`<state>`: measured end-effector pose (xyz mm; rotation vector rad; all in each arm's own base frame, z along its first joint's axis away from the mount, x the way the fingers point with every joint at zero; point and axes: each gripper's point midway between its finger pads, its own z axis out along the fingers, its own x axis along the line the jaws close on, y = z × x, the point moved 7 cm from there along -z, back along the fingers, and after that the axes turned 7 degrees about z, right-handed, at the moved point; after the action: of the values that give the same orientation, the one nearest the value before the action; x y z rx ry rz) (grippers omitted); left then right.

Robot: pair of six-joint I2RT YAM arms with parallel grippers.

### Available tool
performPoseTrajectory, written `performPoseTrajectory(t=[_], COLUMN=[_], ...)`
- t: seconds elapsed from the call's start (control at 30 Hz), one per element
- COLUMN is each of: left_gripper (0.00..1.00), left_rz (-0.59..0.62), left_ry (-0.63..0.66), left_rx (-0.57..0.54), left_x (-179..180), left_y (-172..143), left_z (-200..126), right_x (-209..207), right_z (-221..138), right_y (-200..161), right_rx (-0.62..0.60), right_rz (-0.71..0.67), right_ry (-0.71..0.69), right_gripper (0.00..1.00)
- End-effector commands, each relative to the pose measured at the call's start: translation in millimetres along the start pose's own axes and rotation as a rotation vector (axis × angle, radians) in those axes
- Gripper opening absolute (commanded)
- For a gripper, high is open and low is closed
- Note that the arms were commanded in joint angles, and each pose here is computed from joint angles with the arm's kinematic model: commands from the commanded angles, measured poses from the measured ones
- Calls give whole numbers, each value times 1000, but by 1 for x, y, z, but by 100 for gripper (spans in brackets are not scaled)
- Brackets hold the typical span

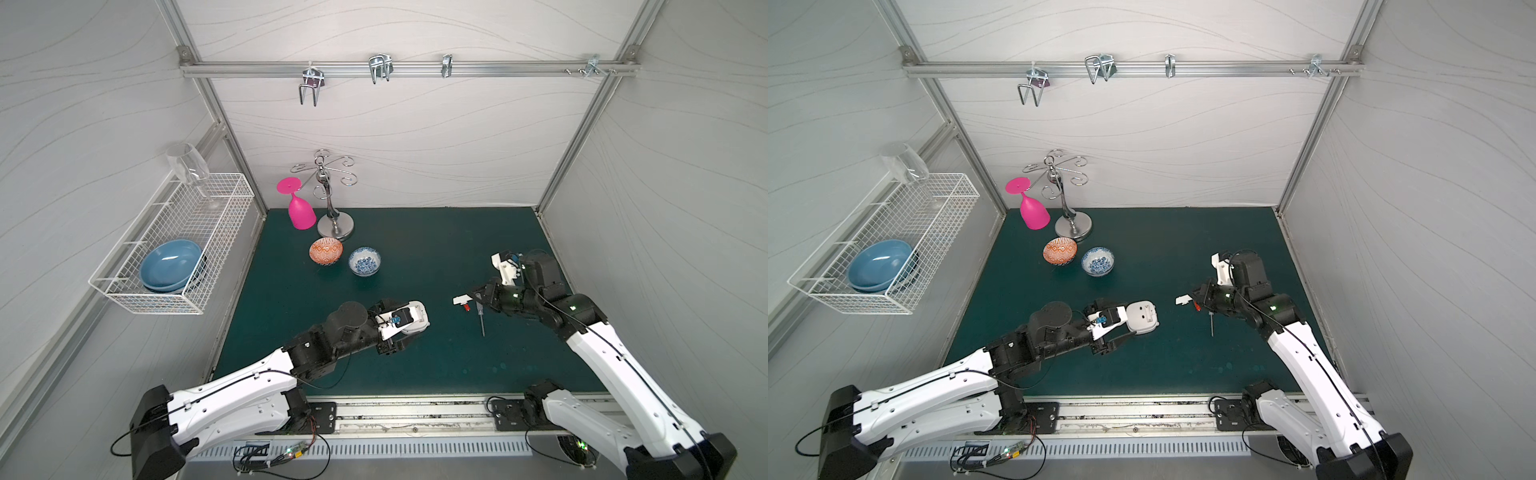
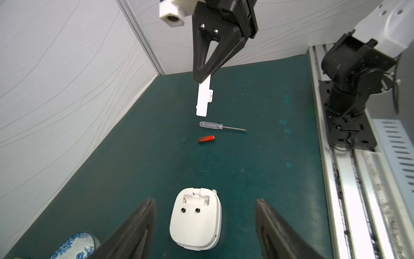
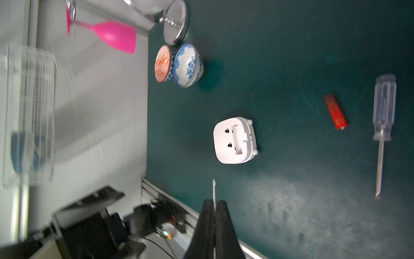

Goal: Remove the battery from the alarm
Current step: Pick up the cover from the center of the board.

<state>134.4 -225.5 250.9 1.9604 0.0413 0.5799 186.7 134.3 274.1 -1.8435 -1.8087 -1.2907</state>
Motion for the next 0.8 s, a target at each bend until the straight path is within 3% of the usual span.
performPoseTrajectory(t=[0.0,0.23,0.4,0.6,0.77], left_gripper=[76,69,62,54,46], left_rz=[-47,-42,-74,-113,-148], left_ry=[-92,-293,-422,-534,-546], left_rx=[2,28,21,15,-4], left_x=[-4,-5,-4,-9,-7], left_y=[13,31,35,35,35], left_z=[-13,-25,-24,-10,1], right_x=[8,37,60,84,97], right_z=[-2,6,11,19,18], right_y=[-13,-55,-77,-86,-84], right_rx=[78,222,304,342,326], right_rz=[-355,-815,-1021,-1127,-1149], right_ry=[90,215,328,390,443], right_gripper=[0,0,0,0,0])
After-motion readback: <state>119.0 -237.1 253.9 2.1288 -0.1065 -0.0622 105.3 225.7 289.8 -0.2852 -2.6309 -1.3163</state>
